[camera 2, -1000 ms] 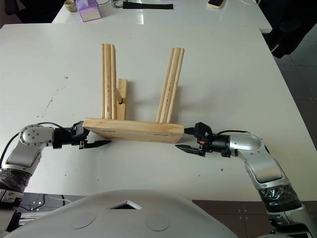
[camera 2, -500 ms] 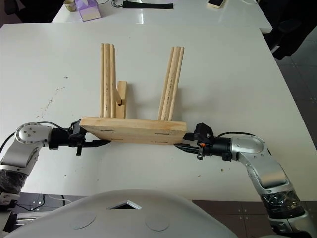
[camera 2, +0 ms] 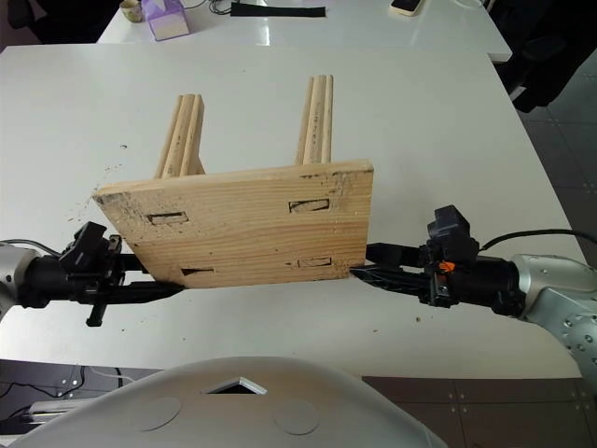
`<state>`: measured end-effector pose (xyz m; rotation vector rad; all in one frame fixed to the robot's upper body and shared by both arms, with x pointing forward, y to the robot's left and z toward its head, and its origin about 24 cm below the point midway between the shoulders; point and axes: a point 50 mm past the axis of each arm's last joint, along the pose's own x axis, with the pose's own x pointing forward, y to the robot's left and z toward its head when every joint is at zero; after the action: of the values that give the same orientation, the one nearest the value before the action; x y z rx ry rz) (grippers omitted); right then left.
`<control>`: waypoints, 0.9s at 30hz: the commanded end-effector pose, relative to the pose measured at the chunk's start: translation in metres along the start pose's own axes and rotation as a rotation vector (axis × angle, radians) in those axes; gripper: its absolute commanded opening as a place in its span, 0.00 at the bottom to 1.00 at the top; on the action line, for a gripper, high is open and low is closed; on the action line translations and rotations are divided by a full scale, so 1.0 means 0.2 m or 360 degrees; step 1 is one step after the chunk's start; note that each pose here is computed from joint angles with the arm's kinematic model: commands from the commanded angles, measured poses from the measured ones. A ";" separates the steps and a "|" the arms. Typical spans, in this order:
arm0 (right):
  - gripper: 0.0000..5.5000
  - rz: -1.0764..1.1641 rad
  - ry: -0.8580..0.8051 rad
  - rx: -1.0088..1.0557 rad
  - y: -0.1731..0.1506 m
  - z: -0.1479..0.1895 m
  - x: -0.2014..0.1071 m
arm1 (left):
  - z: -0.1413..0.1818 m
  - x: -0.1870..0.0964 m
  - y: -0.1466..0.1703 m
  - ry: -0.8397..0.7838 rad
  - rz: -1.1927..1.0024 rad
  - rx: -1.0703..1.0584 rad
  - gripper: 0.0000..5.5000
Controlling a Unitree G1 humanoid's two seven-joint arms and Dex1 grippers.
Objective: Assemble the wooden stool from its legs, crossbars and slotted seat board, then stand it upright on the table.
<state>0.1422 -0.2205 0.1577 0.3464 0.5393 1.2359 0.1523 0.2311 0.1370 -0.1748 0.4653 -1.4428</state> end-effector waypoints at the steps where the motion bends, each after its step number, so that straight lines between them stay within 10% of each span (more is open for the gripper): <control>1: 0.26 0.0321 0.0037 0.0242 0.27 0.19 0.02 | 0.48 -0.02 -0.18 0.0091 -0.0091 0.0079 0.28; 17: 0.26 0.0190 0.0402 0.0462 0.21 0.47 -0.12 | 0.48 -0.08 -0.08 0.0190 -0.0049 -0.1034 0.28; 27: 0.35 -0.0094 0.0044 0.0283 0.09 0.39 -0.10 | 0.48 -0.05 0.08 0.0244 0.0106 -0.1137 0.37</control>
<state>0.1593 -0.2301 0.2274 0.4858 0.7854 1.1722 0.1974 0.2253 0.2227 -0.6724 1.0574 -1.2784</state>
